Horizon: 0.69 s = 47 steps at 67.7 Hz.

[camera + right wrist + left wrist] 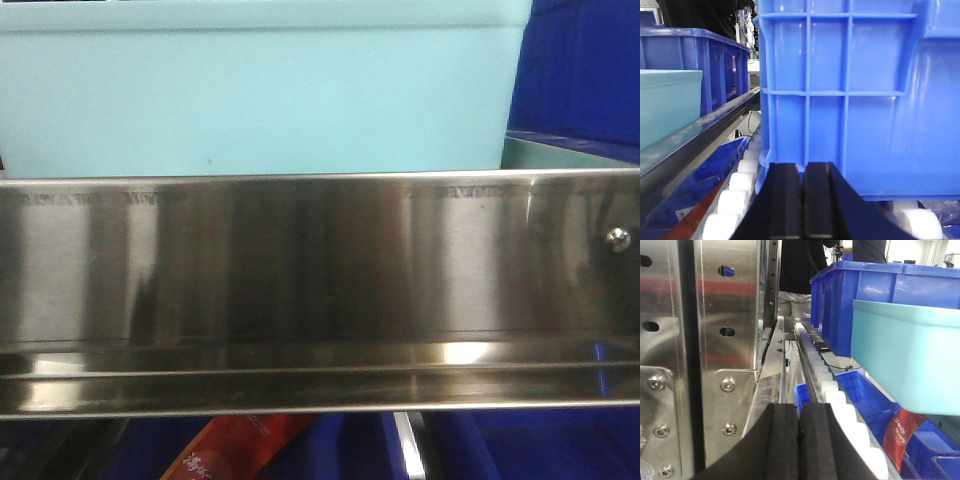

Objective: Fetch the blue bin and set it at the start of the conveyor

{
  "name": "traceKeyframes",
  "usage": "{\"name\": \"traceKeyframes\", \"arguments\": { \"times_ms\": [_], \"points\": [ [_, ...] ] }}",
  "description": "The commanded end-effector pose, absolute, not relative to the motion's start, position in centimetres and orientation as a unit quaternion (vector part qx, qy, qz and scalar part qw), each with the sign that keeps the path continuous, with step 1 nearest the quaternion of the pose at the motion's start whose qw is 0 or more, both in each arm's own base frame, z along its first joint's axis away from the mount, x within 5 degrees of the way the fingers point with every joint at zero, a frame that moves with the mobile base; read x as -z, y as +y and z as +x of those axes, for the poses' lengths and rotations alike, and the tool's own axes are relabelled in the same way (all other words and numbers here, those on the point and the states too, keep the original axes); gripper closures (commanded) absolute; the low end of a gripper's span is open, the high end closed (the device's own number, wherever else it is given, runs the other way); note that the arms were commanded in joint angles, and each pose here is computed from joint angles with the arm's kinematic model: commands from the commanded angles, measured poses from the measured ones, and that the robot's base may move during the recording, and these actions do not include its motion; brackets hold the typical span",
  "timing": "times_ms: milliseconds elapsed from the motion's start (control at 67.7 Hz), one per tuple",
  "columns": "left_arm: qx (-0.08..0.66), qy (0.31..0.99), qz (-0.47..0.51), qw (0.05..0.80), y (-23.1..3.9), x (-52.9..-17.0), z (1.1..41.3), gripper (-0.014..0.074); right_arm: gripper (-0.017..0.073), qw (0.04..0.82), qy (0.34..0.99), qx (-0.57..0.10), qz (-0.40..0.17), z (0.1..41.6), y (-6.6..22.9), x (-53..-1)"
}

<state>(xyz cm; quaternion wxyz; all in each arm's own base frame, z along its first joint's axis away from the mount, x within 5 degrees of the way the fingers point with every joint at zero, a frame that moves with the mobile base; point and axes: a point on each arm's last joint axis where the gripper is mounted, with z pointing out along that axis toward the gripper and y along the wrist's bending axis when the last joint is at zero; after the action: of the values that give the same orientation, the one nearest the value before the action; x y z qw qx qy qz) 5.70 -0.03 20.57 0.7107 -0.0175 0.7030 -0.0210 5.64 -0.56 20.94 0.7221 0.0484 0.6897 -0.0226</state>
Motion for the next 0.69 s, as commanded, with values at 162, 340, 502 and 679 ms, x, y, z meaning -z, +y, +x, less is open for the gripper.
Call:
{"name": "traceKeyframes", "arguments": {
  "times_ms": [162, 340, 502, 679],
  "points": [
    [0.022, 0.696, -0.018, 0.717, -0.04, -20.8, 5.64, 0.0704, 0.0721, 0.73, 0.681, 0.025, 0.046, 5.6, -0.57, -21.14],
    [0.022, 0.696, -0.018, 0.717, -0.04, -20.8, 5.64, 0.0704, 0.0721, 0.73, 0.681, 0.025, 0.046, 5.6, -0.57, -21.14],
    [0.021, 0.691, -0.017, 0.723, -0.03, -20.94, 5.64, 0.0704, 0.0721, 0.74, 0.671, 0.026, 0.046, 5.58, -0.58, -21.4],
    [0.021, 0.667, -0.017, 0.744, -0.01, -21.52, 5.6, 0.0704, 0.0721, 0.753, 0.656, 0.027, 0.046, 5.53, -0.6, -21.75]
  ]
}}
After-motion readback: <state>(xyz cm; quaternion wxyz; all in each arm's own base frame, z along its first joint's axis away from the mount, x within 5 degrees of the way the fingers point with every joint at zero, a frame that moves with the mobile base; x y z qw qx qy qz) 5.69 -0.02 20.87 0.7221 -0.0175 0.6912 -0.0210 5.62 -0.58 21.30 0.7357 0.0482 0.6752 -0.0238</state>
